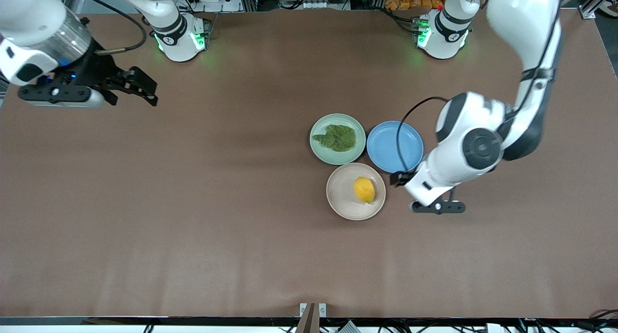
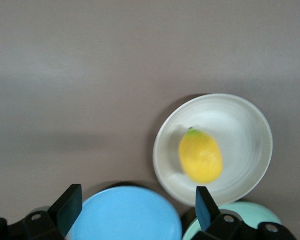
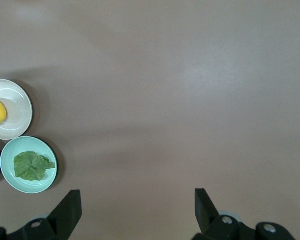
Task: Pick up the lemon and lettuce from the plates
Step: 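Lower the left gripper onto the lemon while the right gripper descends to lettuce, then lift the lemon with the left gripper while the right gripper grasps lettuce, then carry the lemon beside the plates while the right gripper carries lettuce away, then release the lemon and lettuce onto the table and raise both grippers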
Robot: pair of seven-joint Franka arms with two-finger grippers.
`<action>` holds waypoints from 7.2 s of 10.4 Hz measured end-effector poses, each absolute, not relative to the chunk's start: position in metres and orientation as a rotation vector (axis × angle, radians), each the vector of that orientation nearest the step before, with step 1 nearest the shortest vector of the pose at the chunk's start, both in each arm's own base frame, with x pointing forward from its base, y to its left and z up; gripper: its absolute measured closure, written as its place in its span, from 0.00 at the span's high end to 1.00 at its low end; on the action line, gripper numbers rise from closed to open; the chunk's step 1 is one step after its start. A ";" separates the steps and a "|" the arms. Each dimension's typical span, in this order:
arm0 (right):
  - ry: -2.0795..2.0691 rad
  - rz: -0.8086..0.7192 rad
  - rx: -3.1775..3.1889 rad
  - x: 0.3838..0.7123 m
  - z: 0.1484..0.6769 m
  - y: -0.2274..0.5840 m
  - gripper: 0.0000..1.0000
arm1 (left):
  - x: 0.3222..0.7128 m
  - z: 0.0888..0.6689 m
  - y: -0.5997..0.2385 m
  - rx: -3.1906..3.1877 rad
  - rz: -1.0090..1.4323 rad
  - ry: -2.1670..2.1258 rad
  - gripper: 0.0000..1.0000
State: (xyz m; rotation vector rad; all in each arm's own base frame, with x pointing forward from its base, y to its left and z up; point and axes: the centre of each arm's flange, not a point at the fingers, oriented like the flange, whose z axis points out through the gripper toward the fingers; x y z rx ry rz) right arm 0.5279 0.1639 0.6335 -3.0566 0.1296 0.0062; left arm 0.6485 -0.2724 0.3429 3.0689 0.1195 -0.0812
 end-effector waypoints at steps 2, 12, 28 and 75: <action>0.105 0.034 -3.058 0.531 0.619 0.183 1.00 | 0.644 0.305 -0.316 3.024 -0.044 0.351 1.00; 0.464 -0.052 -3.034 0.480 0.440 0.455 1.00 | 0.624 0.221 -0.362 3.032 -0.139 0.471 1.00; 0.638 -0.371 -3.080 0.412 0.194 0.601 0.99 | 0.657 0.270 -0.301 3.038 0.012 0.520 0.66; -0.005 0.139 -3.193 0.630 0.356 0.010 1.00 | 0.557 0.356 -0.083 3.155 0.040 0.048 1.00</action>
